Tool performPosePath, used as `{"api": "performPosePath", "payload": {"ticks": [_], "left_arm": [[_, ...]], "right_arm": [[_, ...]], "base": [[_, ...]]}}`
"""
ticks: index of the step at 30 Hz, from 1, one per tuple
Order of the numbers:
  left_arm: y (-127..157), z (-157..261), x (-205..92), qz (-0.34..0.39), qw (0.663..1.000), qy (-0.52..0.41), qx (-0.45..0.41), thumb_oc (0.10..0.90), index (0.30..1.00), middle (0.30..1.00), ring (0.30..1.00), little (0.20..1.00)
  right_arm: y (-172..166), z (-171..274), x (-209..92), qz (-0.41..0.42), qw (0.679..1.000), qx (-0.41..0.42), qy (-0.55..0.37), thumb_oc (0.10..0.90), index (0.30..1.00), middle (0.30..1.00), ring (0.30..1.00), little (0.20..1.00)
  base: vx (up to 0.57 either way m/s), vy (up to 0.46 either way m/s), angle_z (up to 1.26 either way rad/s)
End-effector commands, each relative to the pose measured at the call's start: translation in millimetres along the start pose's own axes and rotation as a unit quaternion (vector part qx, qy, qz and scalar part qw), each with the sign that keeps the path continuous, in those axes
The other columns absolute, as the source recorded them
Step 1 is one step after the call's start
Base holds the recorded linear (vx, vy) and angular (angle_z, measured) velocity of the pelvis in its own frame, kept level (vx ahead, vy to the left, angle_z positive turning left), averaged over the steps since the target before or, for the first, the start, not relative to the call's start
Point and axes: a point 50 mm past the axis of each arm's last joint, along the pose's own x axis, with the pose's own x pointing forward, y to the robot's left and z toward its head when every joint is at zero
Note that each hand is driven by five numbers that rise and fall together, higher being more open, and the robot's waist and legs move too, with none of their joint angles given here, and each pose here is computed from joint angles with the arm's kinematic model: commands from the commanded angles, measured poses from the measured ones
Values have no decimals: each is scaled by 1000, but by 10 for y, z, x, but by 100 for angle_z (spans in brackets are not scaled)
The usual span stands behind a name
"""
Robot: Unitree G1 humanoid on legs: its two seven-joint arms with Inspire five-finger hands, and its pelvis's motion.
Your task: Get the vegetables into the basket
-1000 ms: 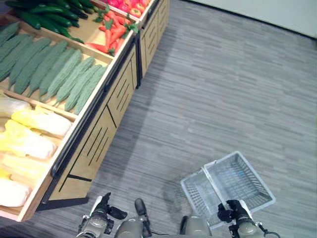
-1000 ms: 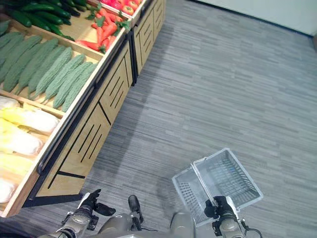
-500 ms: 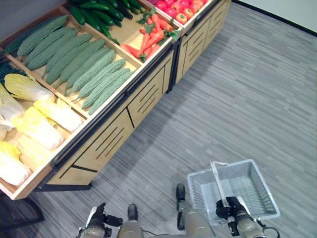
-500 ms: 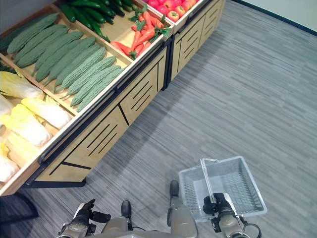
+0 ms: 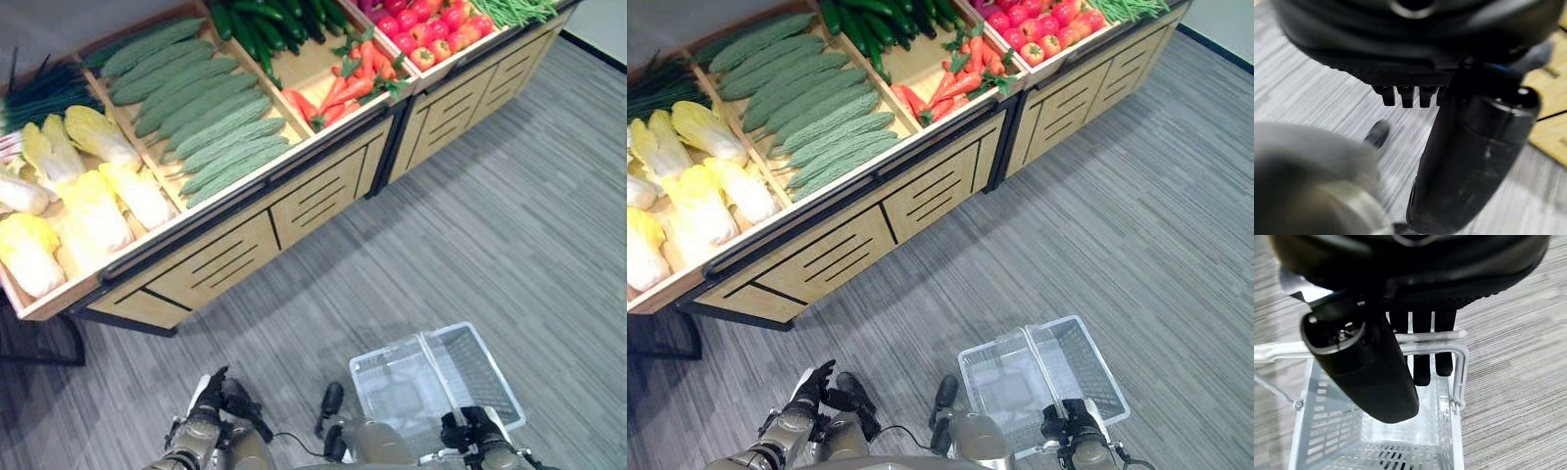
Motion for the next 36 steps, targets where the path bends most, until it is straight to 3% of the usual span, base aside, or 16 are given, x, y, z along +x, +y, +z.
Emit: {"api": "performPosePath", "payload": {"ticks": [1,12,19,36], "left_arm": [[162,18,22,33,999,-6,2,900,1000,1000,1000,1000],[263,50,34,39,999,-17,10,900,1000,1000,1000,1000],[361,-39,26,49,999,-1,20,900,1000,1000,1000,1000],[290,-114,13,25,999,13,26,900,1000,1000,1000,1000]], "right_arm": [[-262,-247,-47,-48,999,-7,25,400,300,300,300,300],[-47,-291,-74,-12,999,-16,40,400,300,300,300,300],[69,-94,-36,9,1000,-27,10,400,300,300,300,300],[141,258,6,30,997,-40,-59,400,300,300,300,300]], "base": [[144,175,-29],[153,210,14],[137,186,24],[140,-139,34]]}}
